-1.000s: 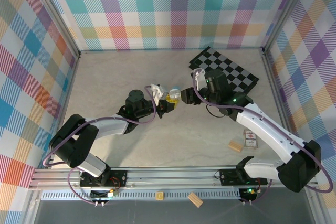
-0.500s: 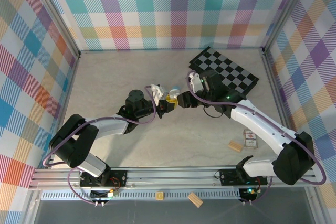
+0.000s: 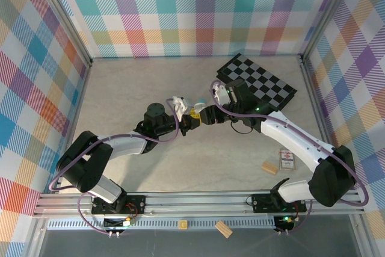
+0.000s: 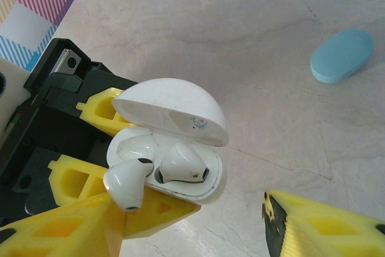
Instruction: Insert wireless bluetooth earbuds into charging case
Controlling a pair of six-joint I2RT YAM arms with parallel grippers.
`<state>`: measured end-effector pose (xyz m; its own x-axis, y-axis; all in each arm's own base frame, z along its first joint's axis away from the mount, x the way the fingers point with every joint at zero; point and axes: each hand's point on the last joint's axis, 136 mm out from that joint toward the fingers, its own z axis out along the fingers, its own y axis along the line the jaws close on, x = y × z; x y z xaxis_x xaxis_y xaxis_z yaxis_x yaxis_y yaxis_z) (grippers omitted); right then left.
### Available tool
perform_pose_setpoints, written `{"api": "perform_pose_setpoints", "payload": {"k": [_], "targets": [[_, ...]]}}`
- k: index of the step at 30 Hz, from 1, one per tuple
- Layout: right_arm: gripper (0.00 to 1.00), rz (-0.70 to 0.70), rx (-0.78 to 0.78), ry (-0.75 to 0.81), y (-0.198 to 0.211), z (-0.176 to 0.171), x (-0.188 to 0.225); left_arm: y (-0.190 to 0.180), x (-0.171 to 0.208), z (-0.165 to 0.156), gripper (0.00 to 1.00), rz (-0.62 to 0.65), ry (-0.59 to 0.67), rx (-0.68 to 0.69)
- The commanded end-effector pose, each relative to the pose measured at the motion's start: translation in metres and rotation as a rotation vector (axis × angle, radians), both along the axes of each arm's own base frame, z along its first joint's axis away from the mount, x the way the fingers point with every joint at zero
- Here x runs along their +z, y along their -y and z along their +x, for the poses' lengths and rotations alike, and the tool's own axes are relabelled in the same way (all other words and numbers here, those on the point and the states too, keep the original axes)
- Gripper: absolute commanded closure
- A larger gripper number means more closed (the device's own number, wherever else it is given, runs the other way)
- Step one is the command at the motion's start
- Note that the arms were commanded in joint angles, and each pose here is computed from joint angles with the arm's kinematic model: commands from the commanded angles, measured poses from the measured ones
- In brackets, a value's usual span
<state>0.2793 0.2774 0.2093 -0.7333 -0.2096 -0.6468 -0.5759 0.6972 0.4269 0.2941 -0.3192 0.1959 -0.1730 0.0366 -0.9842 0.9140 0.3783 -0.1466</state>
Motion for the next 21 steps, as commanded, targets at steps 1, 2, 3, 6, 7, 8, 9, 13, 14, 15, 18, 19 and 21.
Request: {"api": "perform_pose_setpoints", "payload": {"k": [1,2,3,6,7,8,9,13,14,15,18,19,21], "targets": [[0.38,0.014,-0.014,0.055,0.01,-0.003,0.014,0.001,0.022,-0.004,0.84,-0.046,0.079,-0.021],[0.38,0.019,-0.026,0.059,0.014,-0.003,0.015,0.002,0.022,-0.004,0.84,-0.046,0.08,-0.022],[0.38,0.024,-0.04,0.061,0.019,-0.002,0.016,0.002,0.022,-0.004,0.84,-0.047,0.081,-0.022],[0.38,0.044,-0.083,0.062,0.026,0.003,0.019,0.003,0.023,-0.004,0.84,-0.048,0.082,-0.027],[0.38,0.048,-0.091,0.06,0.026,0.005,0.02,0.003,0.023,-0.004,0.84,-0.048,0.082,-0.029],[0.38,0.053,-0.097,0.06,0.026,0.007,0.021,0.003,0.022,-0.004,0.84,-0.047,0.081,-0.03],[0.38,0.055,-0.103,0.055,0.025,0.009,0.021,0.003,0.023,-0.004,0.84,-0.048,0.083,-0.032],[0.39,0.064,-0.099,0.045,0.018,0.015,0.022,0.003,0.023,-0.006,0.84,-0.052,0.082,-0.036],[0.39,0.064,-0.091,0.043,0.016,0.016,0.022,0.003,0.023,-0.006,0.84,-0.053,0.081,-0.036],[0.38,0.064,-0.08,0.035,0.014,0.016,0.021,0.002,0.024,-0.006,0.84,-0.053,0.082,-0.033],[0.38,0.077,-0.041,0.017,0.008,0.013,0.02,0.001,0.023,-0.006,0.84,-0.051,0.08,-0.028],[0.38,0.082,-0.032,0.014,0.006,0.012,0.02,0.001,0.023,-0.006,0.84,-0.049,0.078,-0.029],[0.37,0.084,-0.026,0.008,0.005,0.011,0.019,0.002,0.021,-0.006,0.84,-0.047,0.075,-0.031]]}}
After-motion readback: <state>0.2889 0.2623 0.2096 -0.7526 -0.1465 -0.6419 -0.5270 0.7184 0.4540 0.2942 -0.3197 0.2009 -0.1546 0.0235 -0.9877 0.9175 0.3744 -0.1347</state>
